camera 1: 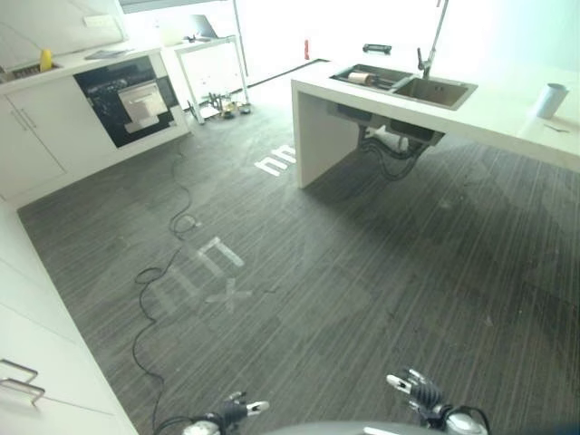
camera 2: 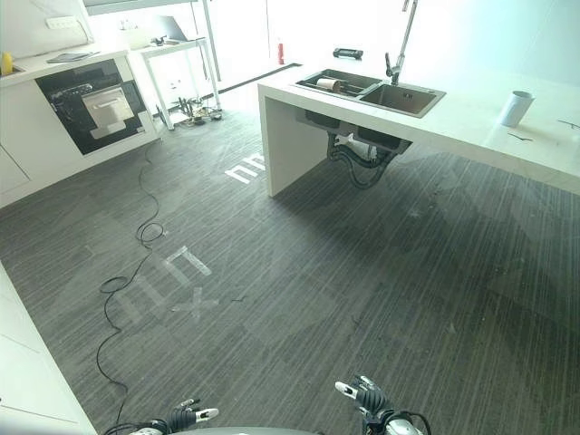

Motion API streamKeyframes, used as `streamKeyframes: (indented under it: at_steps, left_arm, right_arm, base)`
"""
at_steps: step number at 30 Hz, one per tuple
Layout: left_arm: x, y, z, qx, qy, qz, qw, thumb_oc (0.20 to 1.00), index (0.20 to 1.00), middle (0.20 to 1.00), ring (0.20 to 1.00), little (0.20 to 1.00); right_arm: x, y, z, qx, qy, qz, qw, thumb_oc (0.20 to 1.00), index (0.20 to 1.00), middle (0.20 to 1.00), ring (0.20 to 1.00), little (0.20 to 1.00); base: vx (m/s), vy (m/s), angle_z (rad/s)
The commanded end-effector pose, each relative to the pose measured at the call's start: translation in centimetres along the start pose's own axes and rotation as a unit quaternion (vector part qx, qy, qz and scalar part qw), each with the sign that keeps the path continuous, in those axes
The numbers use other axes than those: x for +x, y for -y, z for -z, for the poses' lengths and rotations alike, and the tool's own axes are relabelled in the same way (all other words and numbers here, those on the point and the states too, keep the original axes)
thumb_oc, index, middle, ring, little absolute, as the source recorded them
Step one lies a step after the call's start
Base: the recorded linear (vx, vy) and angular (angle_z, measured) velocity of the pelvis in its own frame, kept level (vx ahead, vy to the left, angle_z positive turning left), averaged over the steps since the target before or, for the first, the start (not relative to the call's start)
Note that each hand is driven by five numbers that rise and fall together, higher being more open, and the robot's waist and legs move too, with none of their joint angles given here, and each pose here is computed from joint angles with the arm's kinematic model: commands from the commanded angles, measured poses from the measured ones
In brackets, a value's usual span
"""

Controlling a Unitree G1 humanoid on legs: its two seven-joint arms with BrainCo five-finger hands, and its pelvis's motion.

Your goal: Place the dishes in the dishwasher.

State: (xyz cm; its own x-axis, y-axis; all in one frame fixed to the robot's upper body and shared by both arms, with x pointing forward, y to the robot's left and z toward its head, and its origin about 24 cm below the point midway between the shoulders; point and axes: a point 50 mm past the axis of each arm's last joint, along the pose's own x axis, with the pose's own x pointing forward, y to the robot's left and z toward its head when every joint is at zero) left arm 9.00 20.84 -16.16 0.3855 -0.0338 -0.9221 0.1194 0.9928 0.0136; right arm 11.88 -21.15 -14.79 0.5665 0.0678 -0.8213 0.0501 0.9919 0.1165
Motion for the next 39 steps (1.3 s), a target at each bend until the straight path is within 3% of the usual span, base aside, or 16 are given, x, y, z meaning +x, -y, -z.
streamKeyframes:
  at_steps: [1, 8, 12, 19, 29, 34, 36, 39]
  left_arm:
    - [0.5, 0.4, -1.4, -0.003, 0.02, 0.01, 1.0, 1.0, 1.0, 1.0, 1.0, 1.0]
    - [0.6, 0.7, -1.9, -0.033, 0.024, 0.021, 0.999, 1.0, 1.0, 1.0, 1.0, 1.0]
    - [0.7, 1.5, -1.0, 0.014, -0.002, 0.019, 1.0, 1.0, 1.0, 1.0, 1.0, 1.0]
    - [0.6, 0.5, -2.0, -0.051, 0.045, -0.02, 0.997, 1.0, 1.0, 1.0, 1.0, 1.0]
    - [0.5, 0.5, -3.3, -0.103, 0.102, -0.015, 0.989, 1.0, 1.0, 1.0, 1.0, 1.0]
    - [0.1, -0.2, -6.5, -0.14, 0.174, -0.018, 0.974, 1.0, 1.0, 1.0, 1.0, 1.0]
    - [-0.8, -0.8, -10.8, -0.138, 0.238, -0.021, 0.961, 1.0, 1.0, 1.0, 1.0, 1.0]
    - [-1.1, -0.8, -11.8, -0.13, 0.268, -0.021, 0.954, 1.0, 1.0, 1.0, 1.0, 1.0]
  right_arm:
    - [0.8, -0.8, -1.8, 0.031, 0.036, -0.011, 0.999, 1.0, 1.0, 1.0, 1.0, 1.0]
    - [0.9, -0.8, -2.5, 0.038, 0.058, -0.003, 0.998, 1.0, 1.0, 1.0, 1.0, 1.0]
    - [1.0, -1.8, -2.0, 0.041, 0.047, -0.032, 0.998, 1.0, 1.0, 1.0, 1.0, 1.0]
    - [0.9, -1.8, -2.8, 0.034, 0.085, -0.041, 0.995, 1.0, 1.0, 1.0, 1.0, 1.0]
    - [0.9, -1.8, -2.8, 0.066, 0.095, -0.051, 0.992, 1.0, 1.0, 1.0, 1.0, 1.0]
    - [0.8, -2.3, -5.0, 0.076, 0.14, -0.068, 0.985, 1.0, 1.0, 1.0, 1.0, 1.0]
    - [0.6, -3.0, -8.1, 0.081, 0.182, -0.081, 0.977, 1.0, 1.0, 1.0, 1.0, 1.0]
    - [0.5, -3.4, -9.5, 0.057, 0.196, -0.095, 0.974, 1.0, 1.0, 1.0, 1.0, 1.0]
  base:
    - [0.0, 0.0, 0.0]
    - [0.0, -0.011, 0.0]
    - [0.02, -0.047, 0.01]
    - [0.0, -0.016, 0.03]
    - [0.0, 0.0, 0.0]
    - [0.01, -0.069, 0.0]
    - [0.06, -0.302, 0.04]
    - [0.03, -0.195, -0.07]
